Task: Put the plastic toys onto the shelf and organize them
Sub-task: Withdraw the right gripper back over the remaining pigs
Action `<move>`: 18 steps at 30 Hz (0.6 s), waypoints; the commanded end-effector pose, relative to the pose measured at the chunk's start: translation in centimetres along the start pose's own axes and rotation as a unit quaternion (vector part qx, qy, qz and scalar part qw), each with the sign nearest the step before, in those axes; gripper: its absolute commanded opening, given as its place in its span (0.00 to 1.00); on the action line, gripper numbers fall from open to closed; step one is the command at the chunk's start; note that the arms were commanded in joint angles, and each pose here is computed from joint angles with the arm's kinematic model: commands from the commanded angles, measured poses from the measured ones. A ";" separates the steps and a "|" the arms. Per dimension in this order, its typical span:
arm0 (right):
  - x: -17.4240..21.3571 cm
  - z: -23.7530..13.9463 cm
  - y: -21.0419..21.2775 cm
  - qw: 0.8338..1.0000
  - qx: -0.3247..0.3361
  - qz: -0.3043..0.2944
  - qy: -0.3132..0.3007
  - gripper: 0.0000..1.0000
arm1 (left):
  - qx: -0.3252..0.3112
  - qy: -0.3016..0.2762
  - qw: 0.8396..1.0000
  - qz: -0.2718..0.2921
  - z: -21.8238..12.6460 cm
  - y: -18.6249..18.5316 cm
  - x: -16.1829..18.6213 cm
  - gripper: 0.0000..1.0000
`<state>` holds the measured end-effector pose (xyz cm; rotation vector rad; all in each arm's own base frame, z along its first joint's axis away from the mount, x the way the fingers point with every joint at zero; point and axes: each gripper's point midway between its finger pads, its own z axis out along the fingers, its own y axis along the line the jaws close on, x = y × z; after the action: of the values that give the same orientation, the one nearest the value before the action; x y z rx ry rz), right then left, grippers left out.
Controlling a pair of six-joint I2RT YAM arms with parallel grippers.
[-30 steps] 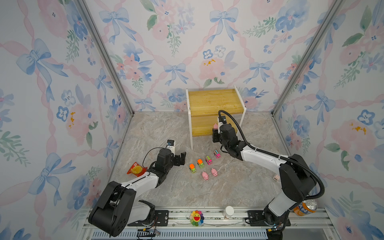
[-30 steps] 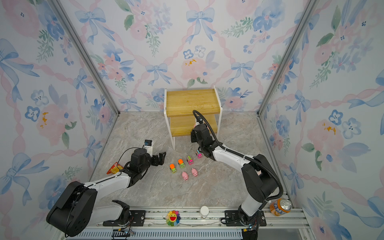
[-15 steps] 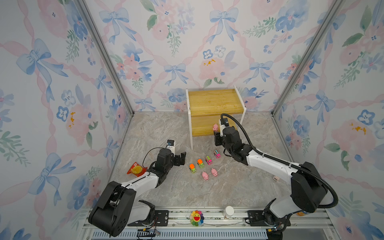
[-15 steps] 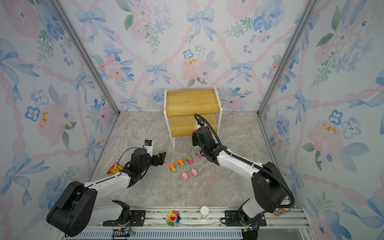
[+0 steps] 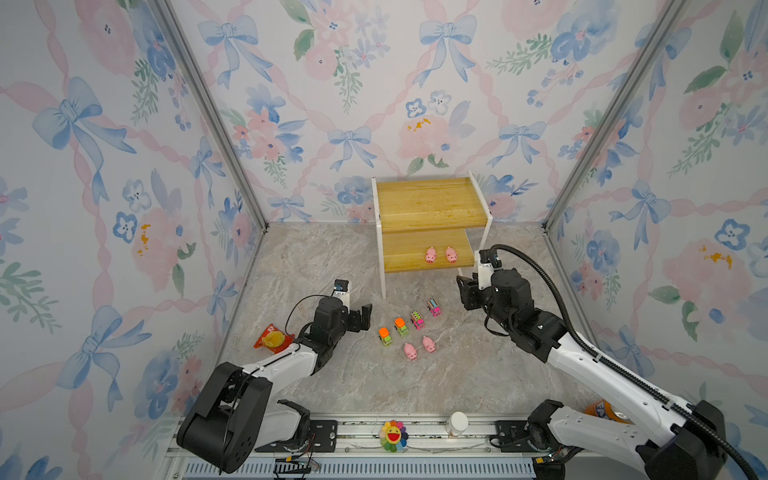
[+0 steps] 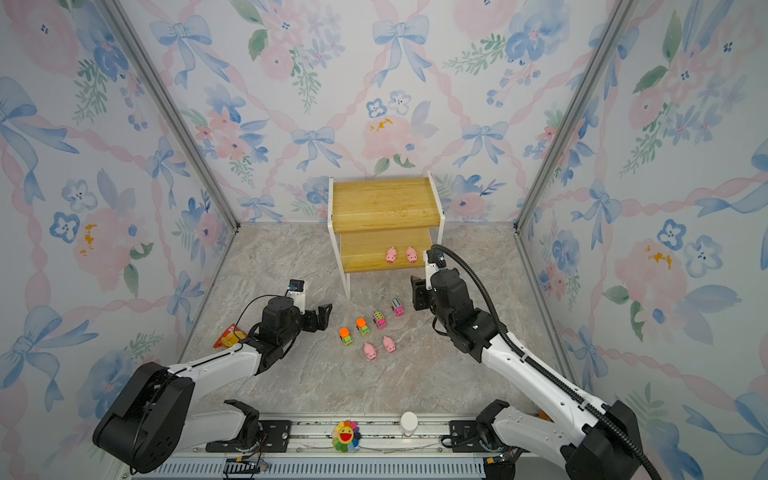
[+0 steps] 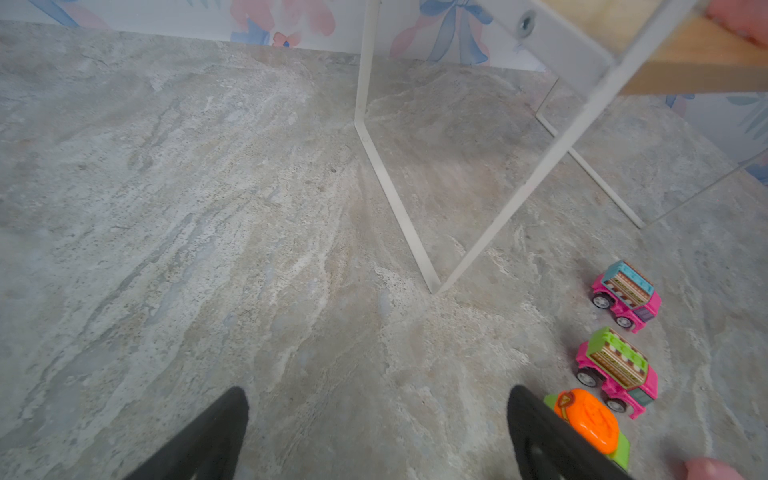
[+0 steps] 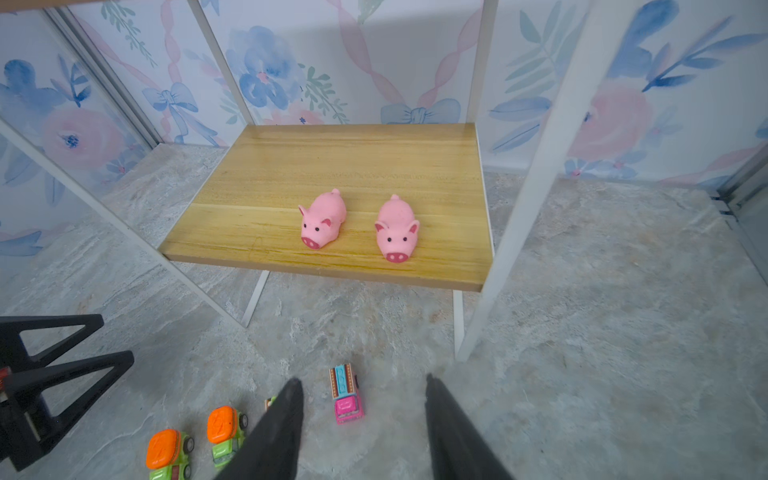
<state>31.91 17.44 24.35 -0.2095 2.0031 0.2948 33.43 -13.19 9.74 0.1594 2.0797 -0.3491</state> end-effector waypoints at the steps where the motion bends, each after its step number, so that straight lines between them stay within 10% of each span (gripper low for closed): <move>1: 5.4 0.3 0.0 0.996 -0.018 0.006 0.084 0.51 | 0.009 -0.002 1.000 0.003 0.0 -0.3 -0.5 0.98; 18: 17.4 1.0 4.1 0.978 -0.089 -0.040 0.183 0.50 | 0.014 0.006 1.000 -0.013 0.1 -0.4 0.1 0.98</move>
<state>24.06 20.66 8.52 -0.4957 2.3560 0.3743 33.30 -13.51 9.74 0.1603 2.0829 -0.3766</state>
